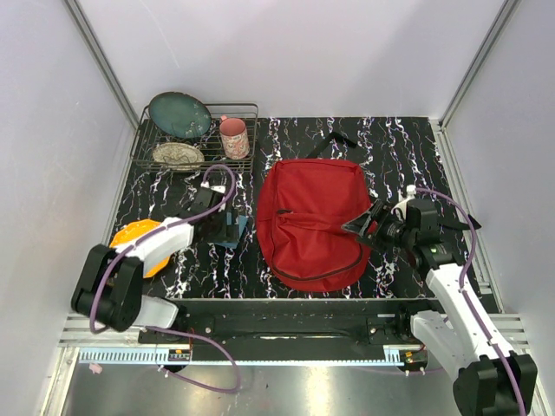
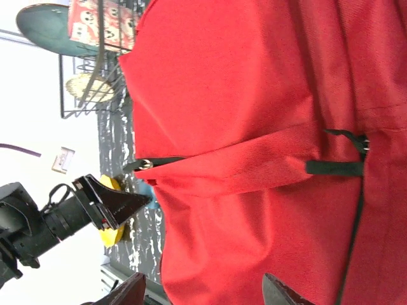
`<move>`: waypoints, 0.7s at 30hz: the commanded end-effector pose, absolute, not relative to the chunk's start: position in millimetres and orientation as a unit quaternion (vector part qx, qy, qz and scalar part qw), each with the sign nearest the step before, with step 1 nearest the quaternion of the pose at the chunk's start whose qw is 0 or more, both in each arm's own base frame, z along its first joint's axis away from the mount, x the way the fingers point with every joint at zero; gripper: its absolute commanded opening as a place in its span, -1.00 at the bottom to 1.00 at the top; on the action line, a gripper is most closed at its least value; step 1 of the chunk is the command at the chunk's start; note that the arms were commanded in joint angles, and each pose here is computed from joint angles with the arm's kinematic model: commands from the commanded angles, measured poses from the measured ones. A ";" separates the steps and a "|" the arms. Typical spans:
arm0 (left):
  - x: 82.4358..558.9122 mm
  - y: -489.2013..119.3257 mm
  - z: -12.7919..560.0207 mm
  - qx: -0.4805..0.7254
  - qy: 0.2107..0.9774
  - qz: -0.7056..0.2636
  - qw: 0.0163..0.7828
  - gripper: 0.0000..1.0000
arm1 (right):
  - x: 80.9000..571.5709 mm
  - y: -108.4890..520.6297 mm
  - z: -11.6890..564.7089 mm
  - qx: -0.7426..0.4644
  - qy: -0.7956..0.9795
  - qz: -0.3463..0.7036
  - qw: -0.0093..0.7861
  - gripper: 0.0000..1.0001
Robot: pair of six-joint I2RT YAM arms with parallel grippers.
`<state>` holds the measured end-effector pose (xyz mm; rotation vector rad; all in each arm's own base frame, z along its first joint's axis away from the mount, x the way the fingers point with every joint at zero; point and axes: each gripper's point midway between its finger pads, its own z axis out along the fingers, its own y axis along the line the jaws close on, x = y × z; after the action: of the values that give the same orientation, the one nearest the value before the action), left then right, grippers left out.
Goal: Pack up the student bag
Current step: Move the personal item to the center of the board.
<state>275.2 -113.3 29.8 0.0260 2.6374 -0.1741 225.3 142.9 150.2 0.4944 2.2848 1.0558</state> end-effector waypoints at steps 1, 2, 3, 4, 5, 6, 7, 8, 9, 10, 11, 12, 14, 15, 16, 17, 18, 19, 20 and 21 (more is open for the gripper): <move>267.8 -116.7 65.6 -0.018 0.947 -0.104 0.303 0.80 | 231.1 159.7 194.4 0.139 0.825 0.453 0.307 0.54; 267.7 -116.6 72.6 -0.020 0.943 -0.110 0.314 0.83 | 230.7 163.4 200.6 0.129 0.820 0.466 0.307 0.54; 269.1 -117.2 87.4 -0.021 0.934 -0.120 0.337 0.89 | 231.2 165.4 205.7 0.129 0.815 0.474 0.307 0.53; 270.1 -116.4 94.1 -0.022 0.930 -0.121 0.348 0.95 | 231.8 167.8 208.4 0.126 0.813 0.481 0.304 0.53; 273.2 -113.8 101.8 -0.025 0.925 -0.117 0.362 0.97 | 232.7 171.7 214.8 0.115 0.806 0.491 0.309 0.53; 275.2 -111.1 109.0 -0.029 0.919 -0.114 0.376 0.98 | 230.5 179.1 221.8 0.103 0.804 0.498 0.308 0.52; 278.2 -107.5 112.0 -0.034 0.916 -0.111 0.385 0.98 | 230.6 184.6 223.5 0.098 0.805 0.500 0.305 0.52; 280.0 -106.0 112.6 -0.037 0.914 -0.114 0.387 0.98 | 234.8 189.9 227.6 0.094 0.803 0.497 0.316 0.52; 282.0 -104.6 110.1 -0.040 0.915 -0.117 0.384 0.98 | 222.2 210.9 229.5 0.062 0.806 0.505 0.302 0.51; 287.2 -102.1 110.9 -0.052 0.912 -0.135 0.383 0.98 | 224.9 221.3 231.8 0.053 0.810 0.502 0.298 0.51; 287.5 -103.5 108.8 -0.054 0.913 -0.150 0.375 0.98 | 227.0 230.6 233.0 0.048 0.811 0.498 0.303 0.52; 287.5 -104.0 105.8 -0.058 0.914 -0.161 0.368 0.98 | 226.5 239.5 233.3 0.047 0.812 0.501 0.296 0.51; 289.0 -106.0 103.9 -0.070 0.907 -0.191 0.370 0.98 | 228.2 264.1 233.8 0.035 0.807 0.514 0.288 0.47; 292.8 -107.8 108.8 -0.074 0.898 -0.204 0.382 0.98 | 227.6 275.9 239.9 0.026 0.801 0.525 0.288 0.46; 292.4 -110.3 109.9 -0.082 0.894 -0.219 0.382 0.98 | 220.7 297.9 230.7 0.009 0.810 0.520 0.272 0.45; 289.5 -111.2 103.9 -0.086 0.895 -0.225 0.376 0.98 | 220.4 306.0 224.6 0.007 0.820 0.508 0.264 0.42; 292.1 -113.5 106.5 -0.094 0.888 -0.237 0.382 0.98 | 225.4 318.0 218.7 0.009 0.829 0.497 0.256 0.40; 291.7 -114.3 106.1 -0.097 0.887 -0.246 0.380 0.98 | 221.8 330.7 218.6 -0.001 0.828 0.498 0.257 0.40; 289.1 -115.0 101.6 -0.101 0.887 -0.250 0.374 0.98 | 222.0 338.7 215.9 -0.004 0.829 0.499 0.254 0.40; 291.4 -116.0 104.7 -0.104 0.881 -0.259 0.382 0.98 | 226.3 347.7 205.4 0.002 0.837 0.490 0.242 0.40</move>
<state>279.9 -98.3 84.2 -0.2544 2.3629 -0.4850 205.6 312.9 193.1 -0.0156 2.3605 1.3509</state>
